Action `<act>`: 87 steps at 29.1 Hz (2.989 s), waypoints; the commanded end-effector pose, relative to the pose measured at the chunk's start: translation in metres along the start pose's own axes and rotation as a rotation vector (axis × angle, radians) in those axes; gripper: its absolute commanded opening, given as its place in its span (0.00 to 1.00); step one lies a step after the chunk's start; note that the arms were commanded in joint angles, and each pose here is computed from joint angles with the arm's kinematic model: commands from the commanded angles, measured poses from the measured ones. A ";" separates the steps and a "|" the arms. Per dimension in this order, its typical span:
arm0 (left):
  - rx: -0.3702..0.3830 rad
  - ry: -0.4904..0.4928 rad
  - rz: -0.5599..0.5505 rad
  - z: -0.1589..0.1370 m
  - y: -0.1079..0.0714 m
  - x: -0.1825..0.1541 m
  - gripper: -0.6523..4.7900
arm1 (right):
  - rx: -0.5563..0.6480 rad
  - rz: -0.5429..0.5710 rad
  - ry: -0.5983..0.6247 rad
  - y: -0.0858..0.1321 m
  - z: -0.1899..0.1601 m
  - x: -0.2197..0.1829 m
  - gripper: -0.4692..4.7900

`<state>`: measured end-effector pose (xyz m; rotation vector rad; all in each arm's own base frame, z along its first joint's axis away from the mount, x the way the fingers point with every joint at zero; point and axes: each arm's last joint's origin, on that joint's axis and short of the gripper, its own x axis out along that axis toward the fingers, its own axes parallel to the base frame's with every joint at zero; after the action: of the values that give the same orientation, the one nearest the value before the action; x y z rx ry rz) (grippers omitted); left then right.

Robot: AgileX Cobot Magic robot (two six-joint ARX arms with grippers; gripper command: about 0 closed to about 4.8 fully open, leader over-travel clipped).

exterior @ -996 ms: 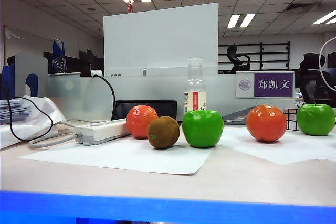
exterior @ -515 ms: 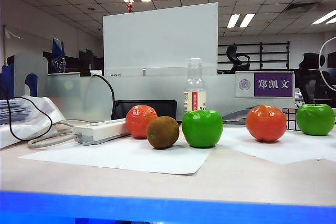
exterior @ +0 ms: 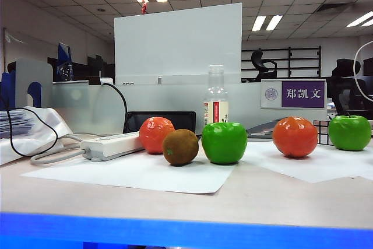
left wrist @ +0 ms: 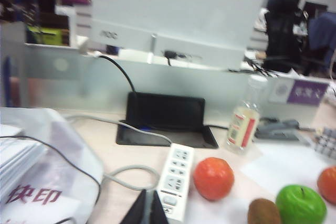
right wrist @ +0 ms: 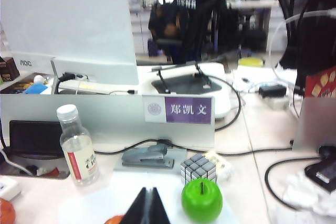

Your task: Put the same fruits together.

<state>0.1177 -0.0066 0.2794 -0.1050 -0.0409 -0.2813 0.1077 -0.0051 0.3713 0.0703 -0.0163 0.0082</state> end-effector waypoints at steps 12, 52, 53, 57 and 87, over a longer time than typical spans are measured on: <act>-0.039 0.347 -0.249 0.041 -0.019 0.085 0.11 | 0.093 0.323 0.151 0.009 0.039 0.051 0.10; 0.107 0.440 -0.310 -0.007 -0.038 0.175 0.11 | 0.082 0.062 0.295 -0.009 -0.005 0.141 0.10; 0.107 0.440 -0.310 -0.007 -0.038 0.175 0.11 | 0.081 0.055 0.295 -0.009 -0.005 0.141 0.10; 0.107 0.440 -0.310 -0.007 -0.038 0.175 0.11 | 0.080 0.043 0.294 -0.009 -0.006 0.141 0.10; 0.127 0.401 -0.295 -0.004 -0.038 0.177 0.11 | -0.045 -0.120 0.462 -0.047 -0.108 0.242 0.13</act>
<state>0.2763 -0.0916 0.2854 0.0767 0.3565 -0.5865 0.3449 -0.0395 0.2642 0.0322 0.5013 -0.0925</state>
